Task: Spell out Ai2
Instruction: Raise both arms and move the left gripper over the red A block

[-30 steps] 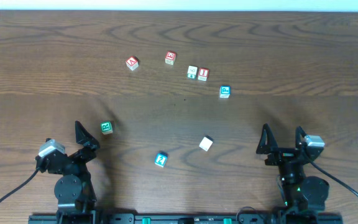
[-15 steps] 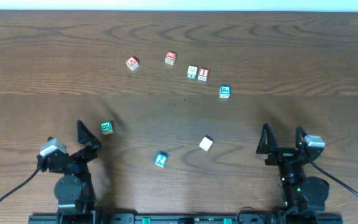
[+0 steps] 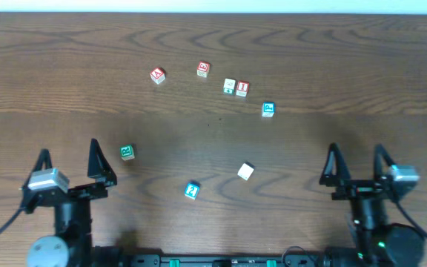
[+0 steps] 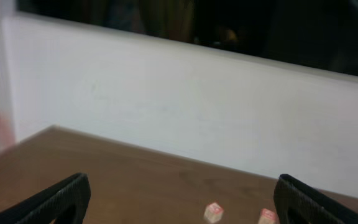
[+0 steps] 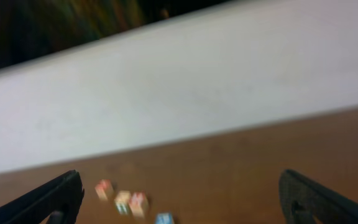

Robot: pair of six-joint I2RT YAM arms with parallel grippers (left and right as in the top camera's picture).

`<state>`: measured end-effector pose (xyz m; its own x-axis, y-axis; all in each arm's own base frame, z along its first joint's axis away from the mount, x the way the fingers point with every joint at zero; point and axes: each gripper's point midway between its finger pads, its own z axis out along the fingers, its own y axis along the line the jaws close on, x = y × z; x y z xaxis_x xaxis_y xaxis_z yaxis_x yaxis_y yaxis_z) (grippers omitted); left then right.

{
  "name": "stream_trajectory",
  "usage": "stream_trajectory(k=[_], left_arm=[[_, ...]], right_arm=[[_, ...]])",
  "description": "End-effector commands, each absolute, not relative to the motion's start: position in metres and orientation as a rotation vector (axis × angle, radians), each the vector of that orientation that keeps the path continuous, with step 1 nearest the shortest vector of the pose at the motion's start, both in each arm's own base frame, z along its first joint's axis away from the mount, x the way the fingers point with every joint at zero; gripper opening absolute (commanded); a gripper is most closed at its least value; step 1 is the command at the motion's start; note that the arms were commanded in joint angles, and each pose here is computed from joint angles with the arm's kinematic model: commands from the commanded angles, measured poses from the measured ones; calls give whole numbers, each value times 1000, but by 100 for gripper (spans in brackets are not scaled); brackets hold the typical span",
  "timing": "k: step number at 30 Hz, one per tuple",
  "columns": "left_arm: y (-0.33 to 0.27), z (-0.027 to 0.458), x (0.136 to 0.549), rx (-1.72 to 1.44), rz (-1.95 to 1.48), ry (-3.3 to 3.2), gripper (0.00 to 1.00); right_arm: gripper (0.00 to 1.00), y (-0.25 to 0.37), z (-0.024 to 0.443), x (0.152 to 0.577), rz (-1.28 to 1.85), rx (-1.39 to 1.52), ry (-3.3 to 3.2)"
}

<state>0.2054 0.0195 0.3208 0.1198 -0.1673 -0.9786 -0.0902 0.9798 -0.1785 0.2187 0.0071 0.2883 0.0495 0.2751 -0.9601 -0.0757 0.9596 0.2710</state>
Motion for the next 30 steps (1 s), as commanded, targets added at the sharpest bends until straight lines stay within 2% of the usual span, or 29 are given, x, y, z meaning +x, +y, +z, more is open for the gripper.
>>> stream_trajectory(k=[1,7,15,19,30], left_arm=[[0,360,205,-80,-92,1491,95],[-16,399,220,-3,-154,1739,95],[-18,405,260,-34,-185,2163,95],[-29,389,281,-25,-265,2352,95],[-42,285,349,-142,-427,2746,95]], right_arm=[[99,8,324,216,222,110,1516],[99,9,378,222,220,118,1674],[99,14,404,253,269,140,1951],[99,14,382,268,278,174,2156],[99,28,285,310,425,240,2595]])
